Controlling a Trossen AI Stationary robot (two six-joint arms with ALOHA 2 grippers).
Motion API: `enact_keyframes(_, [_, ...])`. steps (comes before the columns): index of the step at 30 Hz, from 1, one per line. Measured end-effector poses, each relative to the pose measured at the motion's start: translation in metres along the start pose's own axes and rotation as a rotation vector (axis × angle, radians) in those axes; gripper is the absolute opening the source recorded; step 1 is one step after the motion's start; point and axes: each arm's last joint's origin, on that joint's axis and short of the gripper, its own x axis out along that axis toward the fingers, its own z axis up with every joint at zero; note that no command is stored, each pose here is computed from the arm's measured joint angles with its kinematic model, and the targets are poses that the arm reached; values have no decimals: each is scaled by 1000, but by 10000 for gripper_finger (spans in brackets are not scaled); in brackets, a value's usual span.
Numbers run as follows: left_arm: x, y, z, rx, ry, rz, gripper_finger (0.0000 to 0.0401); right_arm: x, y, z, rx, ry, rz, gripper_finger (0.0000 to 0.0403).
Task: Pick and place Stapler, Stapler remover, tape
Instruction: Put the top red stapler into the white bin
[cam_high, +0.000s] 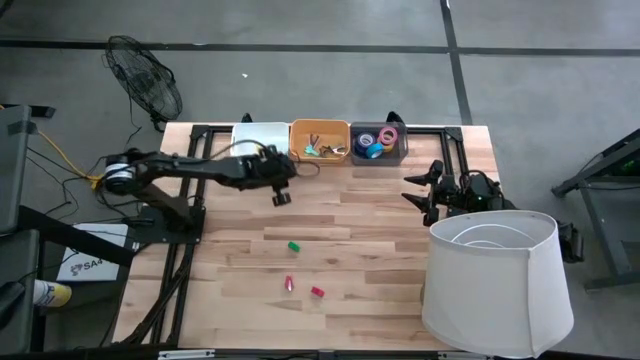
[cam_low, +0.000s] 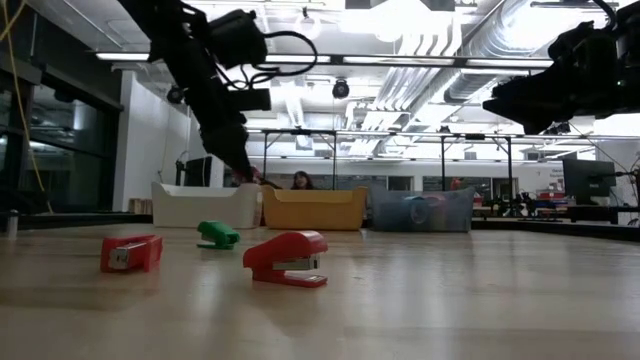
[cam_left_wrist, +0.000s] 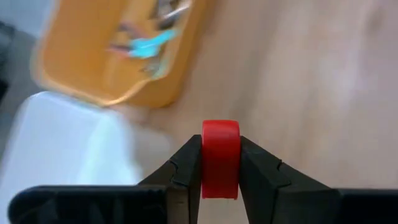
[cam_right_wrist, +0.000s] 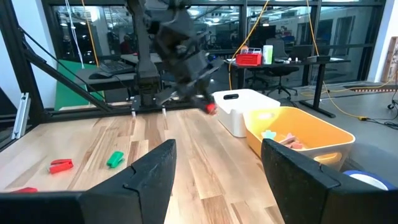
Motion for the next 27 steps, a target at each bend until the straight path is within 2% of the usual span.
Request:
enact_keyframes(6, [9,47,-11,-37,48,84,72,0,0,0,0,2,1,227])
enact_keyframes(13, [23,93,-30,-119,93,78,81,0,0,0,0,1,1,227])
enact_keyframes(19, [26,111,-41,-154,100,54,79,0,0,0,0,1,1,227])
enact_keyframes(23, [30,115,-43,-140,99,52,79,0,0,0,0,1,1,227])
enact_keyframes(27, [42,116,-44,-111,75,-6,79,0,0,0,0,1,1,227])
